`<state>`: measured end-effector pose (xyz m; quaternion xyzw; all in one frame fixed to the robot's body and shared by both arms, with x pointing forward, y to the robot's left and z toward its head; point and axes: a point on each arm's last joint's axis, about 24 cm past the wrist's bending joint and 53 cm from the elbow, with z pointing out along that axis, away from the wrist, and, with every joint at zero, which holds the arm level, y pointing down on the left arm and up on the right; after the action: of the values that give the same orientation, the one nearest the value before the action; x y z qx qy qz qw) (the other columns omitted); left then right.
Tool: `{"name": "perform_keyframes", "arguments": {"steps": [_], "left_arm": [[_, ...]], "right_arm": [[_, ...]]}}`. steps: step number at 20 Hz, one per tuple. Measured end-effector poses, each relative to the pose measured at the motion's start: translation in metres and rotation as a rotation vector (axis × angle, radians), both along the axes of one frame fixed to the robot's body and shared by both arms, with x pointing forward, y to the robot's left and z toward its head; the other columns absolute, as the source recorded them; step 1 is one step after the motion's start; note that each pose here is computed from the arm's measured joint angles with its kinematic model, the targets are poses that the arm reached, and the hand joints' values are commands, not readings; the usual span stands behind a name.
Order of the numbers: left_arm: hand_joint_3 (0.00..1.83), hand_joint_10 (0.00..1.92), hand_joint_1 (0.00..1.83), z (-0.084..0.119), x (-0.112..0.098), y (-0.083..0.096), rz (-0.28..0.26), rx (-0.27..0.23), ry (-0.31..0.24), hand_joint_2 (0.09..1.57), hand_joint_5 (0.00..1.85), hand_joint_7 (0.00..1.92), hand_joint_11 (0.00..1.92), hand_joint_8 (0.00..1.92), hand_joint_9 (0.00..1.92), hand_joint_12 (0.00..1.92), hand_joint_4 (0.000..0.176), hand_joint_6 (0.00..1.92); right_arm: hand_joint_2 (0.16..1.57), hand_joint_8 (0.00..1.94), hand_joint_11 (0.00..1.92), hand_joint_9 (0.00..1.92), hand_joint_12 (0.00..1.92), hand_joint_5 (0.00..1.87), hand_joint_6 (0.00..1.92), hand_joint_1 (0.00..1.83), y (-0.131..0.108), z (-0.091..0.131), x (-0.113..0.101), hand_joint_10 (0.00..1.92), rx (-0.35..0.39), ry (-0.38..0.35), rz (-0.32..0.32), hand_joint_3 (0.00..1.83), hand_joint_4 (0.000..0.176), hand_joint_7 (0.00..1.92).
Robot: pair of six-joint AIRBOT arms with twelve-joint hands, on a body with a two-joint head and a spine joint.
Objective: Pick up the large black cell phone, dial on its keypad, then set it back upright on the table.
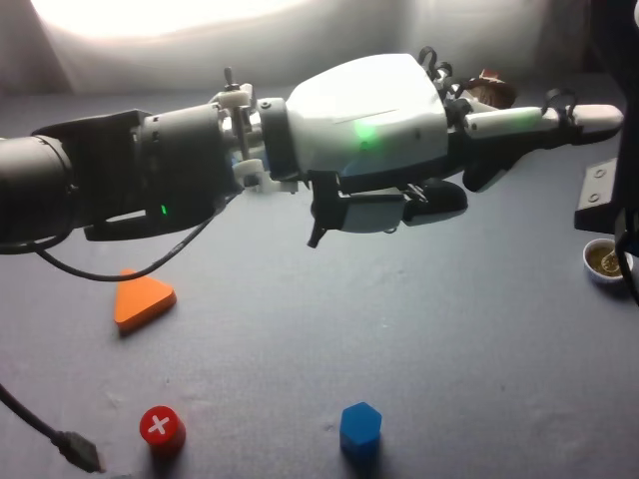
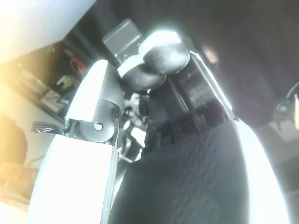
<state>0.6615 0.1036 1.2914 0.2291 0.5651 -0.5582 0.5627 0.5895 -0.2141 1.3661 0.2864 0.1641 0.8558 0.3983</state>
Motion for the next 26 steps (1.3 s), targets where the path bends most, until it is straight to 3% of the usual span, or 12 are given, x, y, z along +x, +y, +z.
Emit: {"name": "perform_keyframes", "arguments": {"steps": [6,9,11,12,15,16,18,20,21,23,25,26], "left_arm": [[0.0,1.92,1.27,-0.024,0.007,0.037,0.006,0.039,0.084,1.34,0.0,0.56,0.83,1.71,0.8,1.92,0.087,0.0],[0.01,1.92,1.26,-0.029,-0.002,0.035,-0.066,0.071,0.229,1.36,0.02,0.53,0.8,1.75,0.73,1.92,0.046,0.0],[0.01,1.92,1.26,-0.037,-0.01,0.025,-0.135,0.097,0.41,1.36,0.03,0.53,0.8,1.76,0.74,1.92,0.039,0.01],[0.0,1.92,1.27,-0.04,-0.014,0.022,-0.155,0.118,0.452,1.35,0.1,0.55,0.83,1.74,0.8,1.92,0.006,0.02],[0.0,1.92,1.27,-0.047,-0.021,0.019,-0.178,0.198,0.506,1.34,0.23,0.57,0.8,1.72,0.79,1.92,0.0,0.02],[0.0,1.87,1.29,-0.048,-0.022,0.021,-0.184,0.208,0.523,1.28,0.27,0.68,0.7,1.52,0.7,1.92,0.0,0.02],[0.0,1.22,0.61,-0.041,-0.015,0.029,-0.17,0.147,0.55,1.25,0.39,0.63,0.49,0.81,0.59,1.72,0.0,0.01],[0.0,0.67,0.35,-0.031,-0.014,0.035,-0.182,0.096,0.563,1.26,0.43,0.66,0.33,0.27,0.57,1.37,0.0,0.0],[0.0,0.41,0.19,-0.018,-0.013,0.039,-0.199,0.034,0.567,1.28,0.43,0.61,0.26,0.11,0.53,1.18,0.0,0.0],[0.0,0.08,0.02,0.017,-0.012,0.049,-0.247,-0.145,0.577,1.29,0.42,0.5,0.11,0.01,0.48,1.04,0.0,0.0],[0.0,0.02,0.0,0.024,-0.009,0.057,-0.243,-0.172,0.573,1.26,0.37,0.39,0.02,0.0,0.38,0.93,0.0,0.0],[0.0,0.0,0.0,0.015,-0.005,0.06,-0.211,-0.141,0.58,1.21,0.27,0.23,0.0,0.01,0.23,0.64,0.0,0.0]], "right_arm": [[1.13,1.01,0.86,0.89,1.26,0.92,1.01,1.37,0.006,-0.003,0.003,1.28,-0.014,0.006,0.015,0.0,0.0,0.93],[1.13,1.02,0.88,0.91,1.23,0.93,0.97,1.37,0.006,-0.009,0.009,1.27,0.009,0.031,0.009,0.0,0.0,0.93],[1.12,1.02,0.89,0.93,1.21,0.94,0.95,1.38,0.006,-0.011,0.013,1.25,0.011,0.031,0.01,0.0,0.0,0.94],[1.13,1.06,0.87,0.89,1.23,0.91,1.0,1.37,0.006,-0.012,0.015,1.28,0.018,0.03,0.016,0.0,0.0,0.91],[1.14,1.06,0.87,0.89,1.23,0.92,0.98,1.37,0.001,-0.017,0.023,1.31,0.031,0.04,-0.005,0.0,0.0,0.9],[1.14,1.07,0.88,0.89,1.24,0.92,0.97,1.37,0.002,-0.02,0.026,1.32,0.036,0.047,-0.008,0.0,0.0,0.89],[1.14,1.1,0.88,0.89,1.25,0.92,0.96,1.37,0.004,-0.027,0.03,1.32,0.033,0.059,-0.009,0.0,0.0,0.88],[1.13,1.09,0.89,0.9,1.22,0.93,0.96,1.37,0.003,-0.035,0.033,1.29,0.017,0.074,-0.015,0.0,0.0,0.89],[1.13,1.06,0.9,0.9,1.24,0.93,0.93,1.37,0.002,-0.04,0.036,1.29,0.016,0.085,-0.019,0.0,0.0,0.93],[1.13,1.04,0.89,0.89,1.29,0.93,0.93,1.37,0.003,-0.048,0.041,1.3,0.01,0.099,-0.021,0.0,0.0,0.94],[1.13,1.03,0.87,0.88,1.29,0.93,0.94,1.37,0.004,-0.051,0.043,1.3,0.004,0.1,-0.022,0.0,0.0,0.94],[1.13,1.01,0.88,0.89,1.29,0.93,0.95,1.37,0.004,-0.054,0.044,1.31,0.004,0.106,-0.024,0.0,0.0,0.94]]}}
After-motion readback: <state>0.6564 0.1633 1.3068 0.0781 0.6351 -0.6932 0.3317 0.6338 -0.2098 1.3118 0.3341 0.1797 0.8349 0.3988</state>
